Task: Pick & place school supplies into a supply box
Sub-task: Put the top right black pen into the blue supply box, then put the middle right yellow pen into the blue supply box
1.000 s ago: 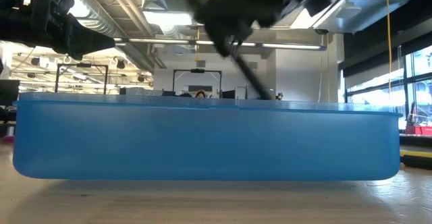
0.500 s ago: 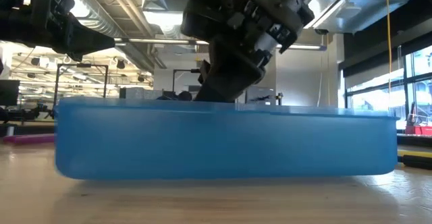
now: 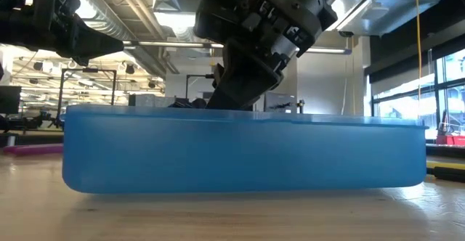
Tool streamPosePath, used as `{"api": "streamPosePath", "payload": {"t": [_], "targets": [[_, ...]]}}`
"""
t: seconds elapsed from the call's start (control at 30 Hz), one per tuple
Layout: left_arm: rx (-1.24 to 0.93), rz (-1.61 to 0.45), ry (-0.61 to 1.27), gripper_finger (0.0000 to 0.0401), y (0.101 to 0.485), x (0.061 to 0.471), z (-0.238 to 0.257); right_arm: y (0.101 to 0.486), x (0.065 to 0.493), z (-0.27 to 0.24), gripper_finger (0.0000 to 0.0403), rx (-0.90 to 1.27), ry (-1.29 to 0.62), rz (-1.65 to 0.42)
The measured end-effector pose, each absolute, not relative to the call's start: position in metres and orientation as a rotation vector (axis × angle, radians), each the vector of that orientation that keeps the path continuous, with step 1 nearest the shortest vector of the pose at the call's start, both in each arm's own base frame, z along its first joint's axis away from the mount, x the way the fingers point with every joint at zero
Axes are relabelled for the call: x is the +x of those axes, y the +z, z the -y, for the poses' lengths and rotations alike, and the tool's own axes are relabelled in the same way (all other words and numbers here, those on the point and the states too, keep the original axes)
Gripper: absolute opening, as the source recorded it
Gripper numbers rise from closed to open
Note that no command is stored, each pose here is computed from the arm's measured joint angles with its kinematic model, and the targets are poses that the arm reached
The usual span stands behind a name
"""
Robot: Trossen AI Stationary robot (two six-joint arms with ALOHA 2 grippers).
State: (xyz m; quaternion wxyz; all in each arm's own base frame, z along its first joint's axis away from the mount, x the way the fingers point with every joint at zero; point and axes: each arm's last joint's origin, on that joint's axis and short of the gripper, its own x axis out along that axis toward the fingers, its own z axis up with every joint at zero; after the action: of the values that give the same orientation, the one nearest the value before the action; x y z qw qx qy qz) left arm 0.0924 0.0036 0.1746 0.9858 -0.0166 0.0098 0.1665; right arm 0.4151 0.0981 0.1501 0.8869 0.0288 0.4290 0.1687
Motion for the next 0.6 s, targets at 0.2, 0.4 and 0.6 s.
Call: {"api": "streamPosePath", "payload": {"t": [0.2, 0.4, 0.6], "targets": [[-0.032, -0.02, 0.335, 0.0057, 0.1746, 0.0924, -0.0036, 0.15, 0.4149, -0.0981, 0.0064, 0.06, 0.351, -0.894], [-0.032, -0.02, 0.335, 0.0055, 0.1746, 0.0924, -0.0036, 0.1498, 0.4148, -0.0981, 0.0085, 0.059, 0.351, -0.896], [-0.032, -0.02, 0.335, 0.0059, 0.1746, 0.0924, -0.0036, 0.1505, 0.4142, -0.098, 0.0089, 0.07, 0.349, -0.902]]}}
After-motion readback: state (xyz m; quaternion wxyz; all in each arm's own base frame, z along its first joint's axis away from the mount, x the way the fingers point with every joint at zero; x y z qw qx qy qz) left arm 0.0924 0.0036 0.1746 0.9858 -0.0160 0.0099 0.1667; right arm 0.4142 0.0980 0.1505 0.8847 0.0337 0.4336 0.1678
